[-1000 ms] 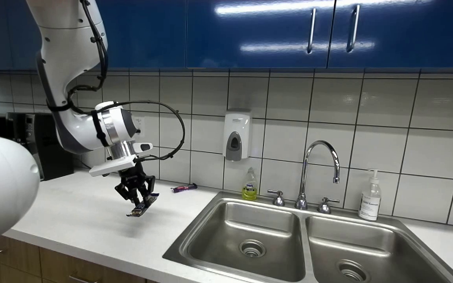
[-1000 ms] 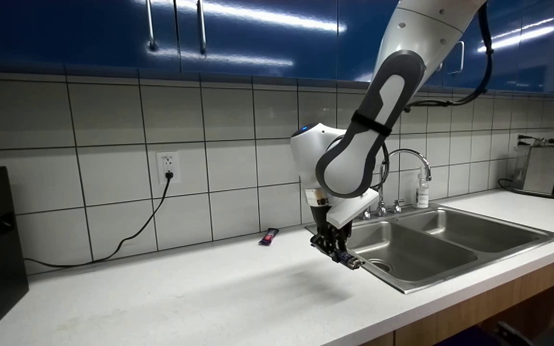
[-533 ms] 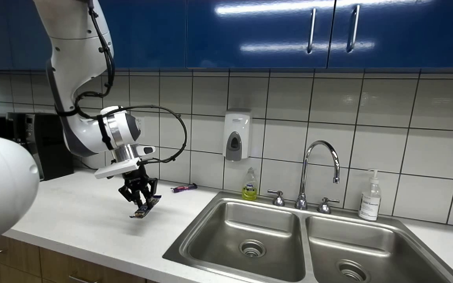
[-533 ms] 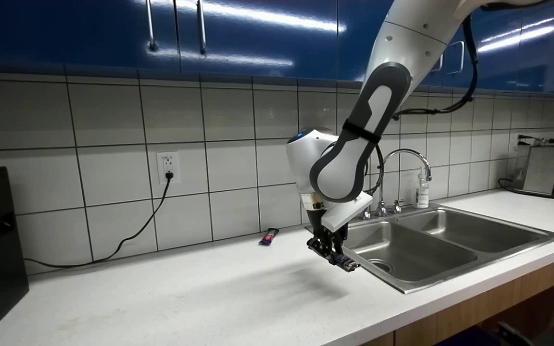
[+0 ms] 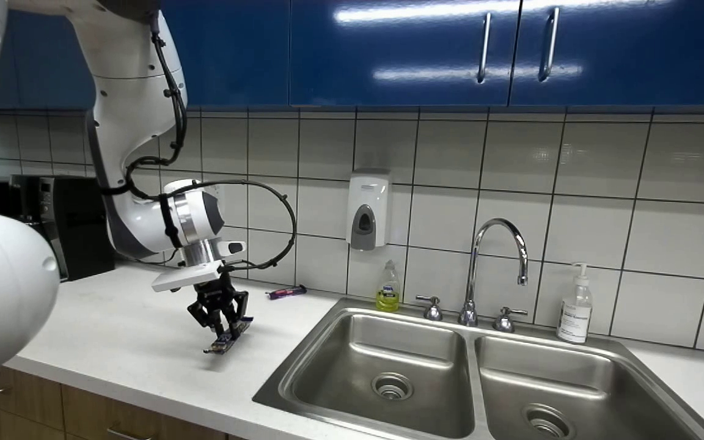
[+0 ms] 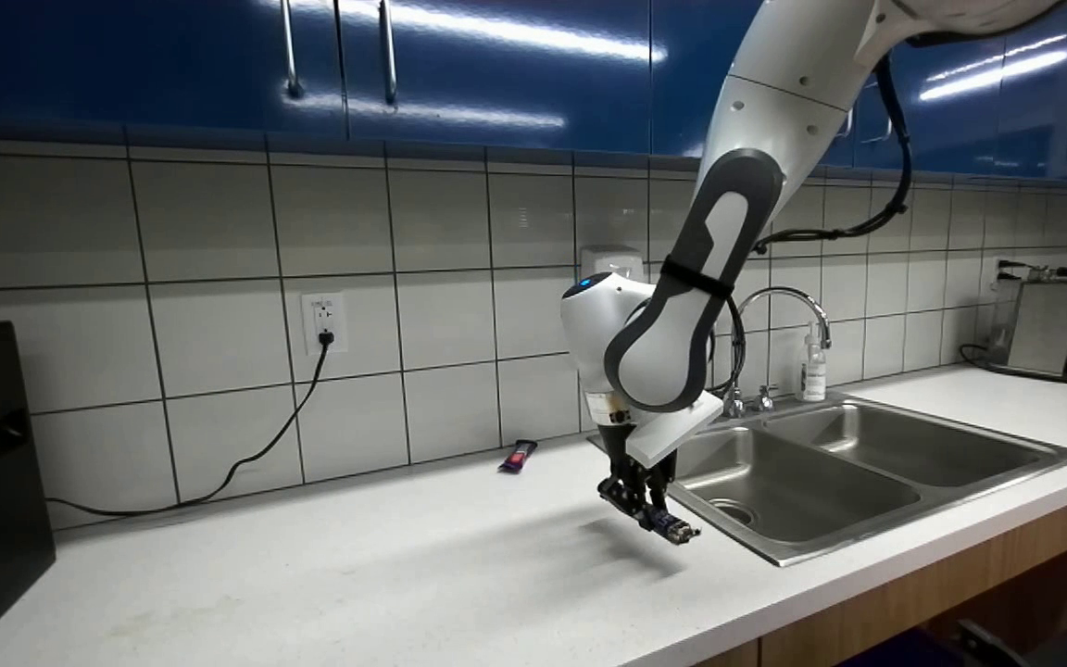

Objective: Remove the packet from the left sink

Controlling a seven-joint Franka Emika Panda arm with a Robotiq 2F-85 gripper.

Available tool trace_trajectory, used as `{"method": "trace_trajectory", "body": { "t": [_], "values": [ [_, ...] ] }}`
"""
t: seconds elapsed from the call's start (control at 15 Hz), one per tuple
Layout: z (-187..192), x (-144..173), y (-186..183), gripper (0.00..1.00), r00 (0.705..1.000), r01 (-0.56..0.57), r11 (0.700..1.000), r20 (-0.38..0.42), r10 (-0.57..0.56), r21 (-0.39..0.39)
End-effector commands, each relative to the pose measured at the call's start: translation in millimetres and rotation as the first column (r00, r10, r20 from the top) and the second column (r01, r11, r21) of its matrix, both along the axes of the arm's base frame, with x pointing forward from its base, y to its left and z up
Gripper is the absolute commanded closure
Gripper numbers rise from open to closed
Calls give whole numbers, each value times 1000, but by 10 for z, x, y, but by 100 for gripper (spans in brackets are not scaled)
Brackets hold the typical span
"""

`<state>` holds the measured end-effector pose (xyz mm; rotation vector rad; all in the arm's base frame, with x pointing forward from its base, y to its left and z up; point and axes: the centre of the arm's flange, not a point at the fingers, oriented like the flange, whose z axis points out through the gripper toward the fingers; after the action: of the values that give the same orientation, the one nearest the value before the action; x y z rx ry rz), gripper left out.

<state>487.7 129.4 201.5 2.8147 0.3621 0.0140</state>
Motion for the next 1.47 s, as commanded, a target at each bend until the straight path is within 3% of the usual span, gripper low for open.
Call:
{"method": "trace_trajectory", "body": {
  "t": [0.0, 0.6, 0.67, 0.8, 1.13, 1.4],
  "values": [
    [-127, 6, -50, 92, 1000, 11, 1000, 0, -11, 18],
    [-317, 5, -137, 92, 999, 31, 999, -28, -31, 12],
    [-326, 7, -146, 45, 999, 32, 999, -30, -32, 10],
    [-342, 9, -166, 39, 999, 38, 999, -32, -38, 9],
    [-245, -53, -215, 1, 998, 61, 998, -16, -61, 16],
    [-16, -124, -279, 0, 996, 82, 996, 30, -84, 44]
  ]
}}
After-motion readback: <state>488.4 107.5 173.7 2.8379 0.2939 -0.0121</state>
